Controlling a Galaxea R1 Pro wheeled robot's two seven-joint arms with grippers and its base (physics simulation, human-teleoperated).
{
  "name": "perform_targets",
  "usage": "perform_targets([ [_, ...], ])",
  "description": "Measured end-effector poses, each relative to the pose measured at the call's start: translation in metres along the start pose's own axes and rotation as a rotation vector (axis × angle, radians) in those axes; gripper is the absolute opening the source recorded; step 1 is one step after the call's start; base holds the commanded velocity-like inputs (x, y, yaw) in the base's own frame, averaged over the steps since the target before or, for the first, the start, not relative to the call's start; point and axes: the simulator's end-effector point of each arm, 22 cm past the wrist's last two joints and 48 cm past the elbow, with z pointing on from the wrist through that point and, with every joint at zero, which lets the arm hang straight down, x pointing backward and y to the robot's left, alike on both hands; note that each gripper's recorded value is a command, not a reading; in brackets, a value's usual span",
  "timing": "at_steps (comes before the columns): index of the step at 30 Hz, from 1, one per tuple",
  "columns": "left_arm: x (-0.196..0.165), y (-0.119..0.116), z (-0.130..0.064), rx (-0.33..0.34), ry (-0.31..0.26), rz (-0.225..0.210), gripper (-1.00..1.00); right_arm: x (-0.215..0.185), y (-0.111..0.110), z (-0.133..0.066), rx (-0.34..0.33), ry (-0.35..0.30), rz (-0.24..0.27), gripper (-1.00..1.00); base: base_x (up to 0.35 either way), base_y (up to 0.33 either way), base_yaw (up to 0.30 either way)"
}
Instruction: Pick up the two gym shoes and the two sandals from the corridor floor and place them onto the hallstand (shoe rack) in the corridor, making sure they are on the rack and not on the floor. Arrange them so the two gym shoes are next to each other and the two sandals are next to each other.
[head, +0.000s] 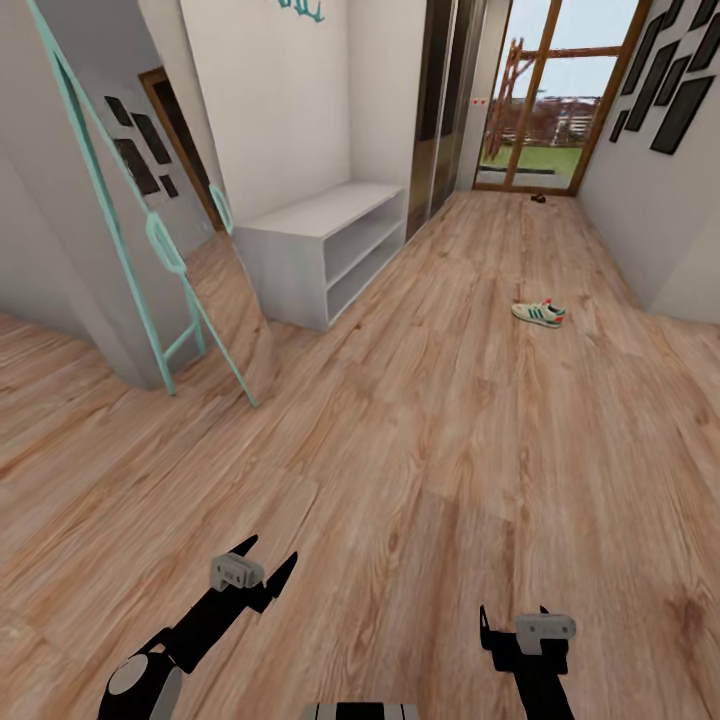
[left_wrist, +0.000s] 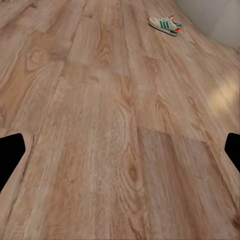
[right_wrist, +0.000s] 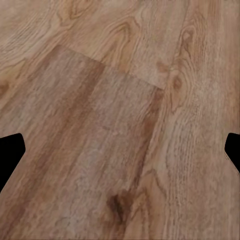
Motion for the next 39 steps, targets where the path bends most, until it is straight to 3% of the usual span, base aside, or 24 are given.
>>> perform_targets([
  [39,0.0,-0.0003,0.0001,0.001,0.0,0.0,1.0,0.0,0.0001,0.0,0.0,0.0,0.0,1.0,0.317,-0.141,0.0],
])
